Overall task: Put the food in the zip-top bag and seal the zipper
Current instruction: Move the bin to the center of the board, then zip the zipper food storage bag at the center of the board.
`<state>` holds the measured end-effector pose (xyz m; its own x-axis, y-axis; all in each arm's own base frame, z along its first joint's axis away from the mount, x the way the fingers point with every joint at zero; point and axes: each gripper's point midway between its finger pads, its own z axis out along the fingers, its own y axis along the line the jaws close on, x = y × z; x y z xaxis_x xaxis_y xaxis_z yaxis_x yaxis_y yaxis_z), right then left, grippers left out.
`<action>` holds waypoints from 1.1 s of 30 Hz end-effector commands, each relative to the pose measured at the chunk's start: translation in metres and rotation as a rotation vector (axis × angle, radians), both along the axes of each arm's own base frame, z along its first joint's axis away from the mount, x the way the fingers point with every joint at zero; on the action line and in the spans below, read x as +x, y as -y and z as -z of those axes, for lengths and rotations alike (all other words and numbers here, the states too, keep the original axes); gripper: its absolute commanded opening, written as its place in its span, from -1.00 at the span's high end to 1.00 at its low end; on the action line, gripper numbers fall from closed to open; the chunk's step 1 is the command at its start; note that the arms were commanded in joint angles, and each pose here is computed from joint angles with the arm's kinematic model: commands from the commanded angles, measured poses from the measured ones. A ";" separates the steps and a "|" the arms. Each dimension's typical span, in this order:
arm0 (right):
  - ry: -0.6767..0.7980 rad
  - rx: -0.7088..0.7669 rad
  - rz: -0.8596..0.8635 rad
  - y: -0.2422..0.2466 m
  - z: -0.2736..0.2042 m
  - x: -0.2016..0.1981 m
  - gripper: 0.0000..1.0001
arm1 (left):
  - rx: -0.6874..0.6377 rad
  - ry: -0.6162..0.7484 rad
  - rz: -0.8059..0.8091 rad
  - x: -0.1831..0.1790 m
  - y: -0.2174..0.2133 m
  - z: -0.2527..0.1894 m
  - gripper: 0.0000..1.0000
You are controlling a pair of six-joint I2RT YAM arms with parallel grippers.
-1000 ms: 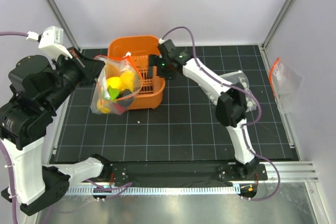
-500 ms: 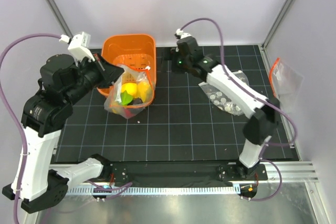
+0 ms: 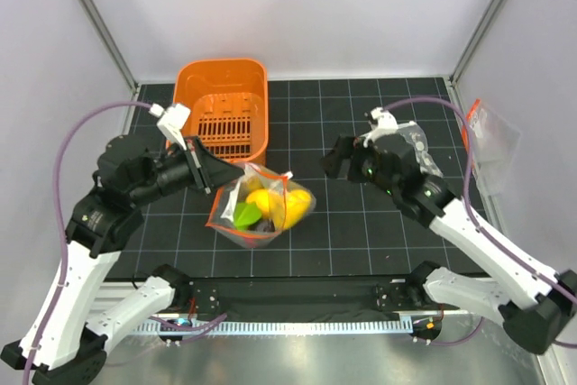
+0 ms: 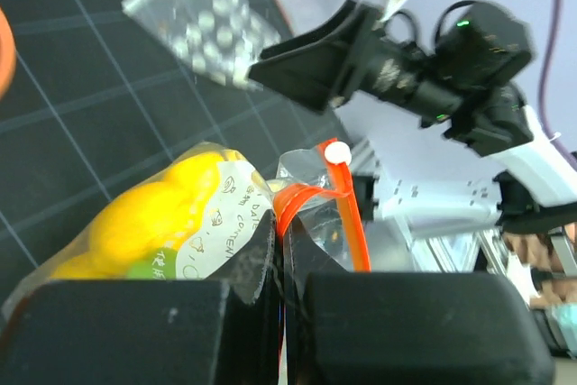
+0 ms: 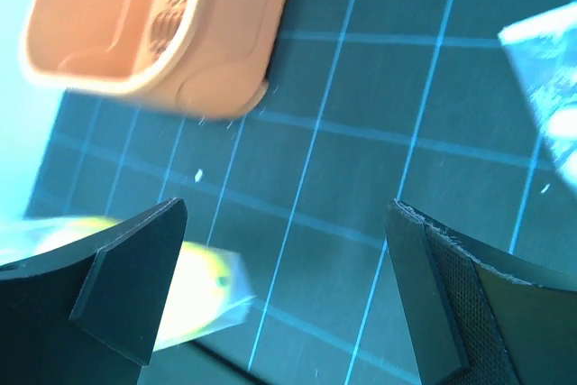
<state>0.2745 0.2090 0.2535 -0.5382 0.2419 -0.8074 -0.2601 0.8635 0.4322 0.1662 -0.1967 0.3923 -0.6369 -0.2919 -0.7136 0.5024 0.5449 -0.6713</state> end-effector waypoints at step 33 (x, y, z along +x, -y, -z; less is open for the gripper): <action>0.293 0.072 -0.858 -0.086 0.058 -0.152 -0.02 | 0.347 -0.250 0.160 -0.011 -0.007 0.182 1.00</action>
